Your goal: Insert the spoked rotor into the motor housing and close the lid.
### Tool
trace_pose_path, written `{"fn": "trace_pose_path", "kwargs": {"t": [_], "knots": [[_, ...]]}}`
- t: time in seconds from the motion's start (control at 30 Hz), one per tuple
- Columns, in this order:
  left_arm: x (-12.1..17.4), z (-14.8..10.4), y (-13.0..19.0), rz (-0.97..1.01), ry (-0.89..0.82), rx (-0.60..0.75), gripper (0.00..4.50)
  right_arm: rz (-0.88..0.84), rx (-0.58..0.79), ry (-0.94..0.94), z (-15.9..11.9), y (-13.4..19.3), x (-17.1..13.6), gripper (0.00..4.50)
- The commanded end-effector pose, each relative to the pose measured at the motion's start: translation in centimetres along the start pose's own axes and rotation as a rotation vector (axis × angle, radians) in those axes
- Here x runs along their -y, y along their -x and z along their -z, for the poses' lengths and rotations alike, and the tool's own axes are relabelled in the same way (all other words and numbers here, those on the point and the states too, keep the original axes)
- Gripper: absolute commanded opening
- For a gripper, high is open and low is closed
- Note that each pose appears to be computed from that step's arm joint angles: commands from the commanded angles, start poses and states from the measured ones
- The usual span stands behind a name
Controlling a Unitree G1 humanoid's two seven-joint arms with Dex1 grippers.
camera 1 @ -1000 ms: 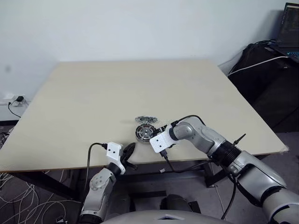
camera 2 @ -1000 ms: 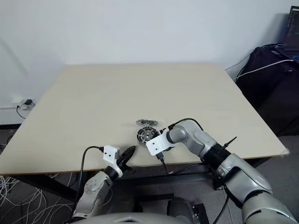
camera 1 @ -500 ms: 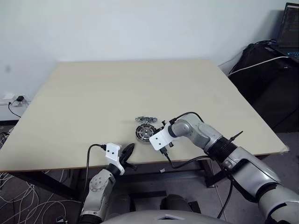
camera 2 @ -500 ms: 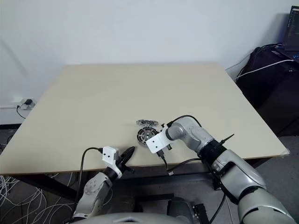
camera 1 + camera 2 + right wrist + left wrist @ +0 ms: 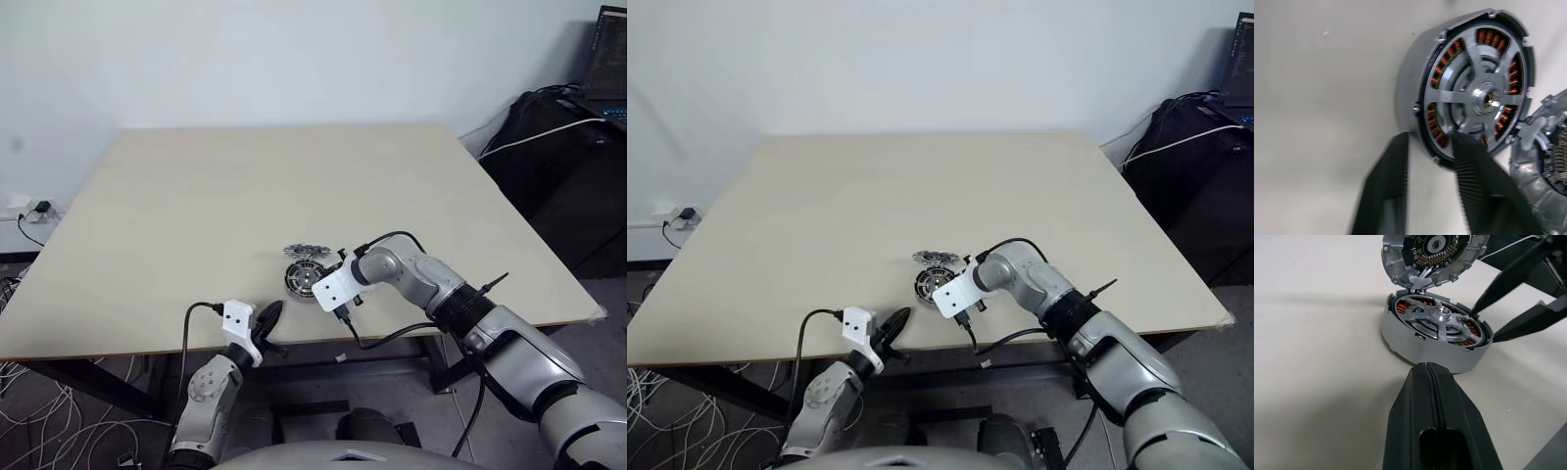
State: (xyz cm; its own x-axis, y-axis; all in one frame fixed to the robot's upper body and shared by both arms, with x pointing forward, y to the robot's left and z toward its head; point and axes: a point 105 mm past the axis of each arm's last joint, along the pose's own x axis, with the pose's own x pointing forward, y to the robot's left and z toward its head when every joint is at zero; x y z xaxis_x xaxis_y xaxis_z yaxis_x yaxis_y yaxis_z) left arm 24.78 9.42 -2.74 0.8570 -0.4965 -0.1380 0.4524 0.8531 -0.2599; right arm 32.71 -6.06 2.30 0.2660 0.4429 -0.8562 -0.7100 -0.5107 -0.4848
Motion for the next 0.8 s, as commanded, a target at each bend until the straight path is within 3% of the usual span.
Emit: {"fn": "trace_pose_path", "kwargs": {"t": [0.03, 0.07, 0.6, 0.8], "knots": [[0.3, -1.3, -0.4, 0.011, -0.01, 0.054, 0.0, 0.048, 0.003, 0.012, -0.1, 0.8, 1.2, 0.18], [0.3, -1.3, -0.4, 0.01, -0.01, 0.055, 0.0, 0.046, 0.002, 0.012, -0.1, 0.7, 1.2, 0.02], [0.4, -1.5, -0.6, 0.013, -0.008, 0.057, 0.0, 0.044, 0.015, -0.02, -0.1, 1.1, 1.2, 0.02], [0.5, -1.5, -0.7, 0.021, -0.008, 0.054, 0.0, -0.028, 0.182, -0.263, -2.9, 1.6, 0.0, 0.02]]}}
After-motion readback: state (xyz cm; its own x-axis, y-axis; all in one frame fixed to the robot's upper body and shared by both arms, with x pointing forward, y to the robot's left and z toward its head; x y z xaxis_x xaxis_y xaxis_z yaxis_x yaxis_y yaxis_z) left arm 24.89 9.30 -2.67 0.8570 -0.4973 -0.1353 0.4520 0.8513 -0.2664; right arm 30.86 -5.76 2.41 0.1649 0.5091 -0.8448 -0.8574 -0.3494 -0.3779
